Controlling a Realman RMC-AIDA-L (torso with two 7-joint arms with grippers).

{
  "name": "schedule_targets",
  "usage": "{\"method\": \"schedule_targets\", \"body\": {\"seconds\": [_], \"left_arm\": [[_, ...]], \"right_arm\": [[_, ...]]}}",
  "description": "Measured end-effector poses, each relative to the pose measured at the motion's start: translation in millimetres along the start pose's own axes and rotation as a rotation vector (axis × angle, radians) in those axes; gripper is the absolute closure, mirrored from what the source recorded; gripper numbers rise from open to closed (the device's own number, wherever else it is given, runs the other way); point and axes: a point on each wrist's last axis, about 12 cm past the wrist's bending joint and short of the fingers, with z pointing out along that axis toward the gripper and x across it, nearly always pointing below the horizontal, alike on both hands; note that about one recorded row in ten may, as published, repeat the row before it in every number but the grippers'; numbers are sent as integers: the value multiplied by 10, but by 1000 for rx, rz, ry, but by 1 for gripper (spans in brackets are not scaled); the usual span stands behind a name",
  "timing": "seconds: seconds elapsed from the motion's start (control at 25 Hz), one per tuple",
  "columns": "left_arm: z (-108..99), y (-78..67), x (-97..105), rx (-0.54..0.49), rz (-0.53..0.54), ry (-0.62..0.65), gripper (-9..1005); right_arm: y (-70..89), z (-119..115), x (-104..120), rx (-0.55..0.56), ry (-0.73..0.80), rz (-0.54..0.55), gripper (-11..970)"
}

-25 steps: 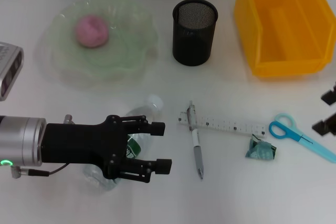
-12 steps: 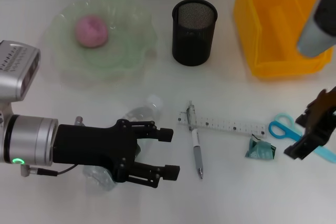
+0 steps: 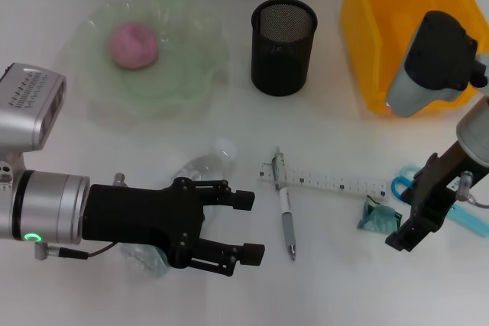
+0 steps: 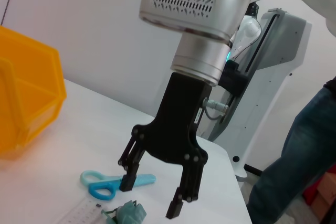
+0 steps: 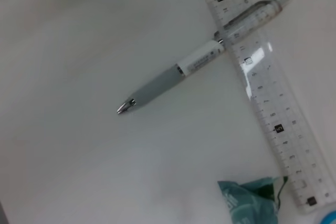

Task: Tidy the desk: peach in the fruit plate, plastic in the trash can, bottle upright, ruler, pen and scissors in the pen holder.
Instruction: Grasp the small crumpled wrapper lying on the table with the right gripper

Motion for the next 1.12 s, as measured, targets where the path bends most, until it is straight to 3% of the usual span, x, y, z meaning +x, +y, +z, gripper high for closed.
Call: {"method": "schedule_targets", "body": {"seconds": [0.72,1.12], "left_arm": [[30,-8,39,4,-11,-13,127],[42,-11,45,5,-14,-16,127]], "right_arm": [[-1,225,-110,-22,-9,2,159],[4,221,-148,-10,-12,-14,321]]}}
